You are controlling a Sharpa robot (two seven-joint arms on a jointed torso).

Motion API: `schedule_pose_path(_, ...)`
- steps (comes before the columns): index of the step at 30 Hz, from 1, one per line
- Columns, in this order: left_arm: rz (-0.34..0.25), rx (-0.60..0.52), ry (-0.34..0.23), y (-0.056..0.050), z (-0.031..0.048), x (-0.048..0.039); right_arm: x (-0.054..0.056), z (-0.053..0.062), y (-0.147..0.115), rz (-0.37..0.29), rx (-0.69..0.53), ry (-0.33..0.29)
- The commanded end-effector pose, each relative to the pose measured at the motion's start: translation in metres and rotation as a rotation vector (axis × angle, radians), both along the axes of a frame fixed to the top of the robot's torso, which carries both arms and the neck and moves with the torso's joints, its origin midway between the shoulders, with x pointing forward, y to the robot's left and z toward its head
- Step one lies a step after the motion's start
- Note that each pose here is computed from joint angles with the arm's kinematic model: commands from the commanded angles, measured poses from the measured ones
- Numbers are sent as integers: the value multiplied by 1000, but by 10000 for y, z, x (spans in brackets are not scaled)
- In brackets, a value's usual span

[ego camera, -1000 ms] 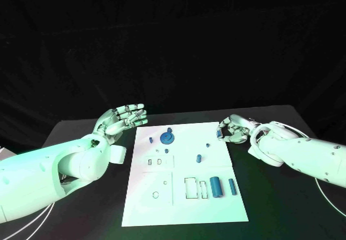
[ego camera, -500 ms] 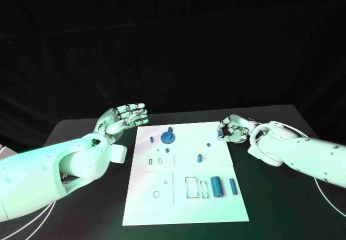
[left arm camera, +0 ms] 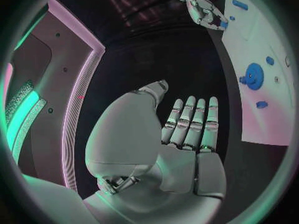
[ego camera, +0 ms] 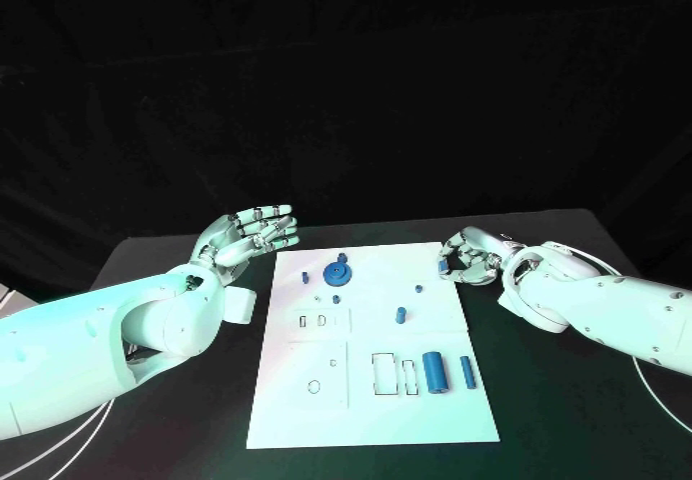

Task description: Assemble the parts on the task board

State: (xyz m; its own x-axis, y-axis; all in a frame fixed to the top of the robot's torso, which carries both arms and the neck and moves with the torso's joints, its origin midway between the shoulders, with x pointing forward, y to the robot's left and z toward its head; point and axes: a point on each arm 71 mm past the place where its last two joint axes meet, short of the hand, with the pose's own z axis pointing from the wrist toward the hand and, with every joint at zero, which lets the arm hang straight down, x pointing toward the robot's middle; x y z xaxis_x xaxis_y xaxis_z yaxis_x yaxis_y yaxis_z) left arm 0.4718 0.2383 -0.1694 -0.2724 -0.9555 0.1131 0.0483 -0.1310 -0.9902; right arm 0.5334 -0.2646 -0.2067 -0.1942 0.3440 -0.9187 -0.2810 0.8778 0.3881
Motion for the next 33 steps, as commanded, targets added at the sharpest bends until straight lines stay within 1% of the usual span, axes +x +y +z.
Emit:
schedule_pose_path(1,-13,-6,-11,-16,14,-1,-18,41,17,-19,4,-53)
schedule_pose_path(4,-13,-6,-11,-14,13,1,-47,73,47,-27,15,-67)
schedule_pose_path(6,-12,-6,-11,-10,12,3,-73,115,87,-33,26,-75)
schedule_pose_path(10,-9,-4,-10,-8,10,5,-132,237,214,-37,46,-101)
schedule_pose_path(12,-10,-3,-8,-8,8,7,-184,314,331,-29,57,-114)
schedule_pose_path(15,-11,0,-5,-13,3,11,-268,401,532,-3,68,-126)
schedule_pose_path(17,-13,2,-4,-19,1,14,-325,440,680,20,74,-131)
schedule_pose_path(20,-17,2,-3,-31,-3,20,-436,490,960,77,73,-147)
schedule_pose_path(21,-18,3,-3,-33,-5,25,-498,503,1094,110,65,-158)
schedule_pose_path(23,-17,4,-2,-27,-8,31,-568,509,1259,148,59,-164)
schedule_pose_path(24,-16,4,-2,-25,-9,33,-582,508,1294,155,58,-165)
schedule_pose_path(25,-13,5,-2,-16,-11,38,-628,500,1410,178,53,-167)
schedule_pose_path(26,-12,6,-2,-11,-12,40,-653,490,1471,189,49,-167)
schedule_pose_path(29,-4,9,0,21,-14,45,-726,436,1669,218,40,-159)
schedule_pose_path(33,1,10,1,41,-16,48,-778,336,1835,228,28,-136)
